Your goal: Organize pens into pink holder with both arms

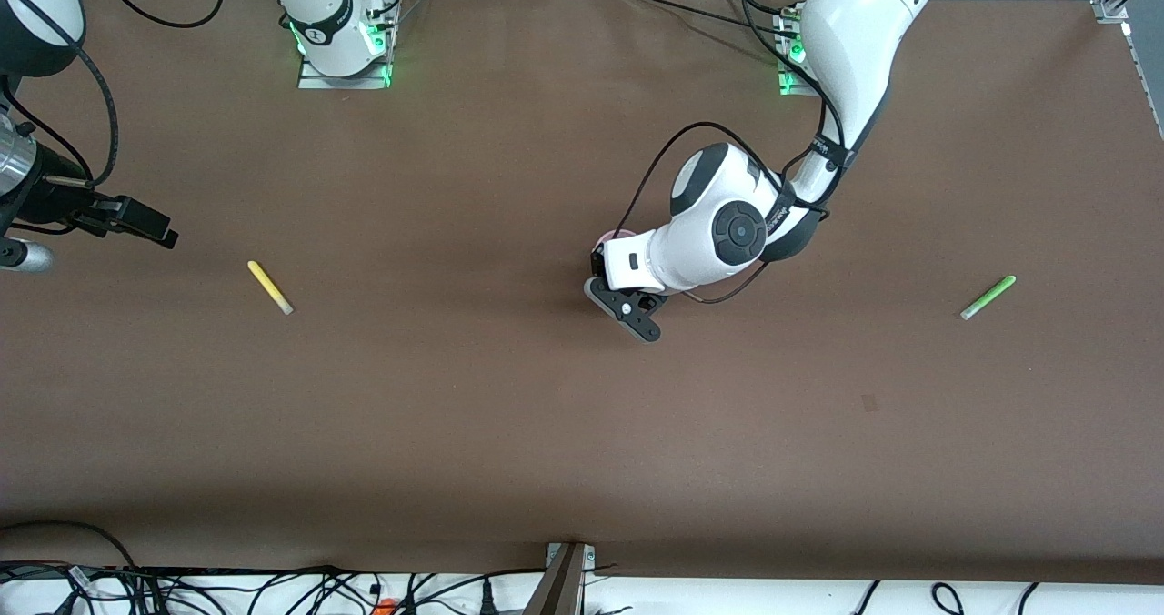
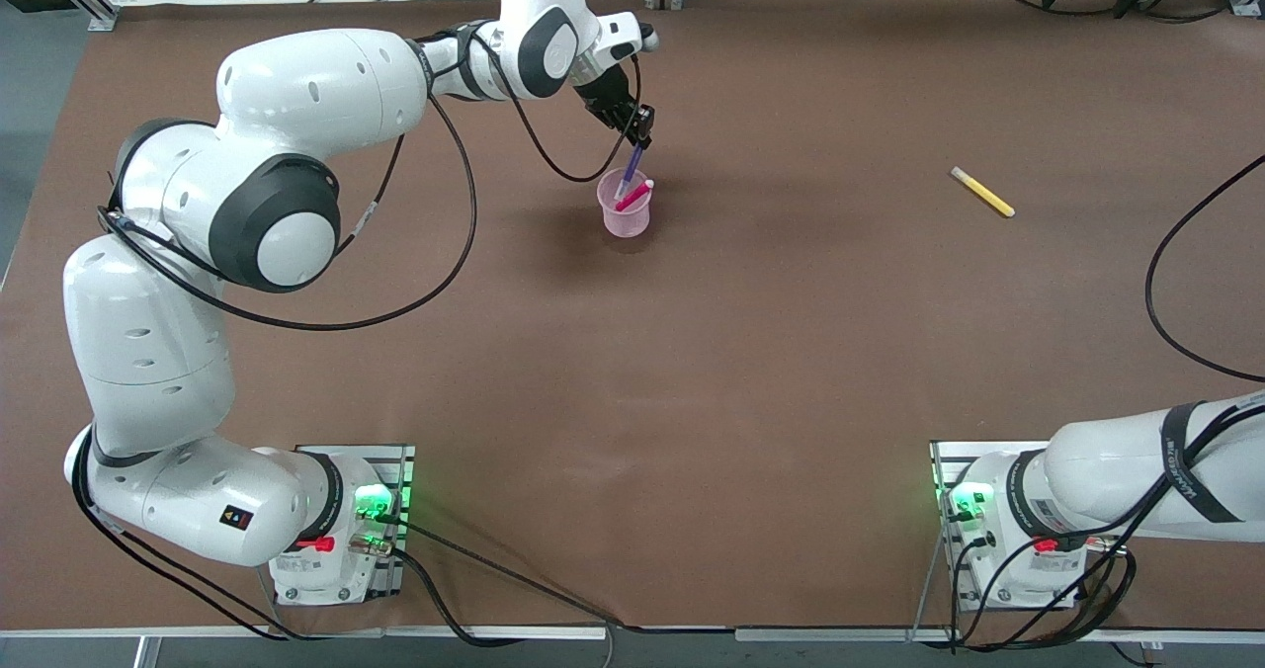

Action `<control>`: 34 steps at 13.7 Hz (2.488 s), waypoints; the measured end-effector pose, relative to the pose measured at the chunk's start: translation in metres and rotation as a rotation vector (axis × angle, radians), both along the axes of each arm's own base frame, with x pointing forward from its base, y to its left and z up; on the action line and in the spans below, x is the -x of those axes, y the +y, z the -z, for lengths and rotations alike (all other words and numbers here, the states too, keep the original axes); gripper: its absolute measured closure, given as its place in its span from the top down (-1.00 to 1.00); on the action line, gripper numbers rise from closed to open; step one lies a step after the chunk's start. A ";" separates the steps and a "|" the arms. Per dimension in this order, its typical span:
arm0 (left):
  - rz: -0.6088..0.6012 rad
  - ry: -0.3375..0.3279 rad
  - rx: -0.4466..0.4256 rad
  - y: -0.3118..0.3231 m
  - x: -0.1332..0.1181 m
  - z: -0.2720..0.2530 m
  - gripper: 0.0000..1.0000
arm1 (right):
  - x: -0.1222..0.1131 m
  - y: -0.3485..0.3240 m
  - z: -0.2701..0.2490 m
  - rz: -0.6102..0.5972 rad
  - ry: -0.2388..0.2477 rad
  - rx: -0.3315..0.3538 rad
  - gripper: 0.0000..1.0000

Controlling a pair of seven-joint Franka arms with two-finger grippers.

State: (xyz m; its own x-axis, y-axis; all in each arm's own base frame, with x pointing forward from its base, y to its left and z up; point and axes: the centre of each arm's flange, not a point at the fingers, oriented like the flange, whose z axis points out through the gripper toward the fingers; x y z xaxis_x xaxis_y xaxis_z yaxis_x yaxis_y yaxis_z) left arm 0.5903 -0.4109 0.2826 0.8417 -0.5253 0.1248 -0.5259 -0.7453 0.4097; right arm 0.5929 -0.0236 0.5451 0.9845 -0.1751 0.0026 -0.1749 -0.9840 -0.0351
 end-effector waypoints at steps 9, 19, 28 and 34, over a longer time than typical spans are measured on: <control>-0.071 0.053 -0.025 0.004 0.006 -0.047 0.95 | 0.010 -0.003 -0.027 0.011 0.062 -0.003 1.00; -0.192 0.113 -0.220 0.168 -0.036 -0.169 1.00 | 0.010 0.001 -0.023 0.004 0.075 -0.004 1.00; -0.290 0.015 -0.473 0.274 -0.030 -0.297 1.00 | 0.009 0.017 -0.023 0.071 0.078 -0.001 1.00; -0.447 0.000 -0.498 0.363 -0.006 -0.327 1.00 | 0.010 0.026 -0.023 0.082 0.083 0.000 1.00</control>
